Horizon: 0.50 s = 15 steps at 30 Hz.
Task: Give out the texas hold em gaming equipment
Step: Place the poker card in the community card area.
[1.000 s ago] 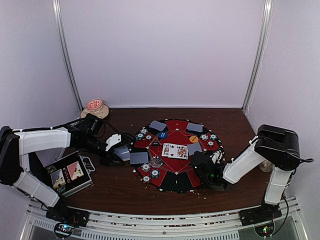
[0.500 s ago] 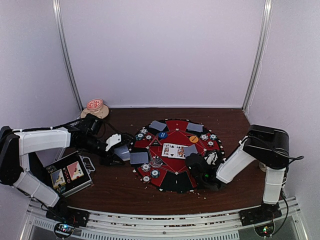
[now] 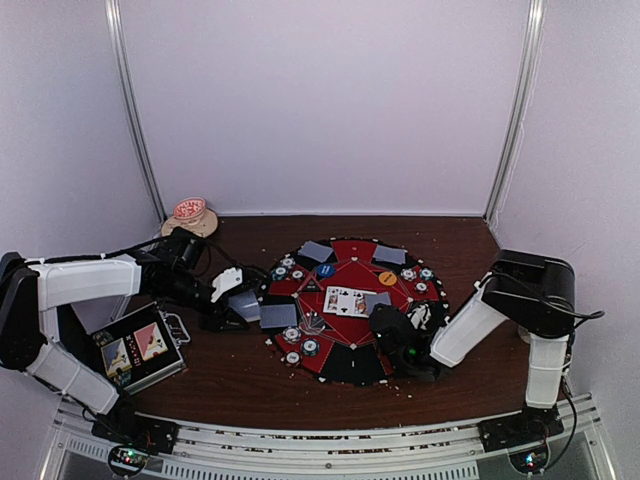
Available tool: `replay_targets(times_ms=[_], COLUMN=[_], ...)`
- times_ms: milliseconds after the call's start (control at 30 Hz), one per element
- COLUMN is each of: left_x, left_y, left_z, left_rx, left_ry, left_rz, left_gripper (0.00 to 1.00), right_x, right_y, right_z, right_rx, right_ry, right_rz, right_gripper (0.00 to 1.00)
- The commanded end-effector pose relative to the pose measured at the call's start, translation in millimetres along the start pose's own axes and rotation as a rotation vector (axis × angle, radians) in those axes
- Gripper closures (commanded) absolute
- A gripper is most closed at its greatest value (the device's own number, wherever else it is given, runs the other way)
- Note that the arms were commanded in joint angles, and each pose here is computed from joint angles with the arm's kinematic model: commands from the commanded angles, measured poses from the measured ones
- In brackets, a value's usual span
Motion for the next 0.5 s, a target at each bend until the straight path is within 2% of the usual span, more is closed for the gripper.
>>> replay_targets(times_ms=[0, 467], left_x=[3.4, 3.8], left_y=[-0.4, -0.6], left_z=[-5.6, -5.8], left_rx=[-0.027, -0.026], left_ry=[-0.04, -0.04], left_rz=[-0.003, -0.003], left_gripper=[0.55, 0.54], right_x=[1.0, 15.8], right_y=[-6.0, -4.8], right_z=[1.8, -4.2], right_rx=[0.017, 0.034], right_ry=[0.029, 0.05], right_rz=[0.004, -0.006], right_gripper=[0.72, 0.56])
Point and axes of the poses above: each gripper's point midway between its finger pads, its own x axis back along the fingers, its own y axis along the line the jaws close on, z = x × y, the point moved 9 cm from there along x, back along the fingers, and after that the axes turned 5 degrees about x, right-handed, at the moved point
